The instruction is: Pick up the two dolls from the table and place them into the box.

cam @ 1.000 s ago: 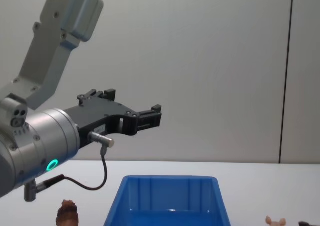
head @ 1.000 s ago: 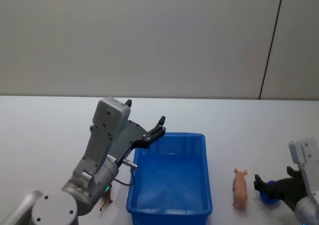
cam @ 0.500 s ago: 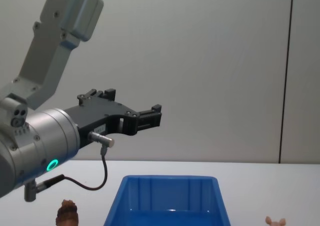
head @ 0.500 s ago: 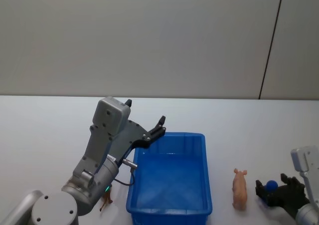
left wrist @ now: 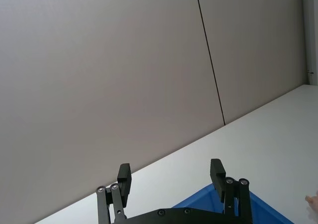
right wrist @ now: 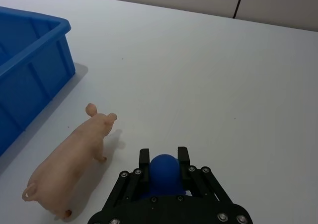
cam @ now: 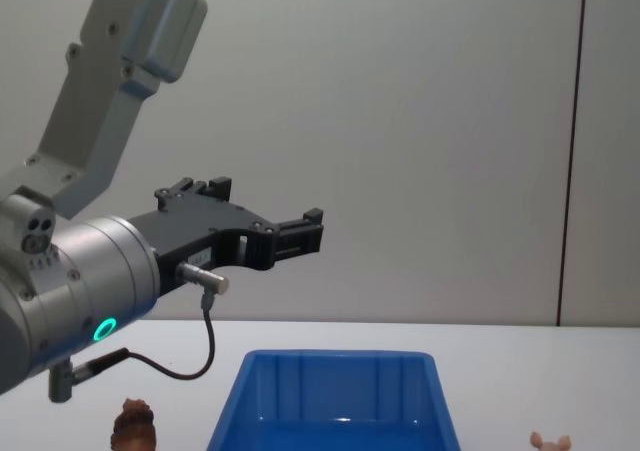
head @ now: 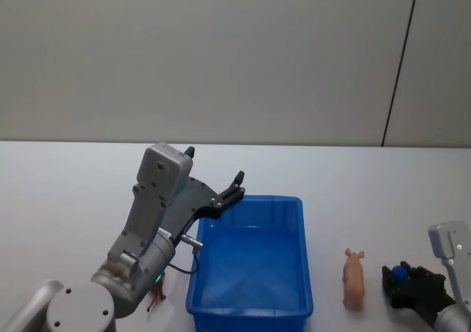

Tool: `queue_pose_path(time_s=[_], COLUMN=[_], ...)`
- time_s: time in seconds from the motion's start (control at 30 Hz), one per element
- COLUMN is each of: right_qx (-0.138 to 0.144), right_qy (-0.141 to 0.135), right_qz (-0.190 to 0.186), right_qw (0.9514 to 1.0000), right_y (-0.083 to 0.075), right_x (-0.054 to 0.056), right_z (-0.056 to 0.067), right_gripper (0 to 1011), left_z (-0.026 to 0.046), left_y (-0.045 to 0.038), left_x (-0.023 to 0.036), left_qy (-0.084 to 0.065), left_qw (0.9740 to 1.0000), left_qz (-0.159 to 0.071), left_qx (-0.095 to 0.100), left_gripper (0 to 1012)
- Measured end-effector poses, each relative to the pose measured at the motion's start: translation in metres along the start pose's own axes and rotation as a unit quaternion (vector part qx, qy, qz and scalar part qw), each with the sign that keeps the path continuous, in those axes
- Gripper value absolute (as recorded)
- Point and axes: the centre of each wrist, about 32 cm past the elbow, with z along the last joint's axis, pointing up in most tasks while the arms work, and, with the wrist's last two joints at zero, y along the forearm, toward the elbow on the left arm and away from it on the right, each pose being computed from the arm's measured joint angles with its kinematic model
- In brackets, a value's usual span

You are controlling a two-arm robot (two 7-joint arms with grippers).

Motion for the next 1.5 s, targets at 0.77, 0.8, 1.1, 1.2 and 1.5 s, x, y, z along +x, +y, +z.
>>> queue_pose_path(time_s=[0.77, 0.8, 1.1, 1.2, 1.5], right_qx=[0.106, 0.115, 0.148, 0.154, 0.145], right_qy=[-0.011, -0.011, -0.012, -0.014, -0.028], right_qz=[0.012, 0.016, 0.057, 0.077, 0.138], right_qw=[0.9943, 0.9932, 0.9872, 0.985, 0.9793], right_y=[-0.012, -0.013, -0.013, -0.01, 0.003], right_x=[-0.006, -0.007, -0.016, -0.022, -0.043], right_z=[0.039, 0.043, 0.064, 0.069, 0.072], right_gripper=[198, 194, 171, 171, 171], left_z=[0.0, 0.0, 0.0, 0.0, 0.0], left_y=[0.0, 0.0, 0.0, 0.0, 0.0], left_x=[0.0, 0.0, 0.0, 0.0, 0.0], left_qy=[0.0, 0.0, 0.0, 0.0, 0.0], left_qw=[1.0, 1.0, 1.0, 1.0, 1.0], left_qz=[0.0, 0.0, 0.0, 0.0, 0.0], left_qx=[0.0, 0.0, 0.0, 0.0, 0.0], left_gripper=[1001, 1001, 1002, 1001, 1001])
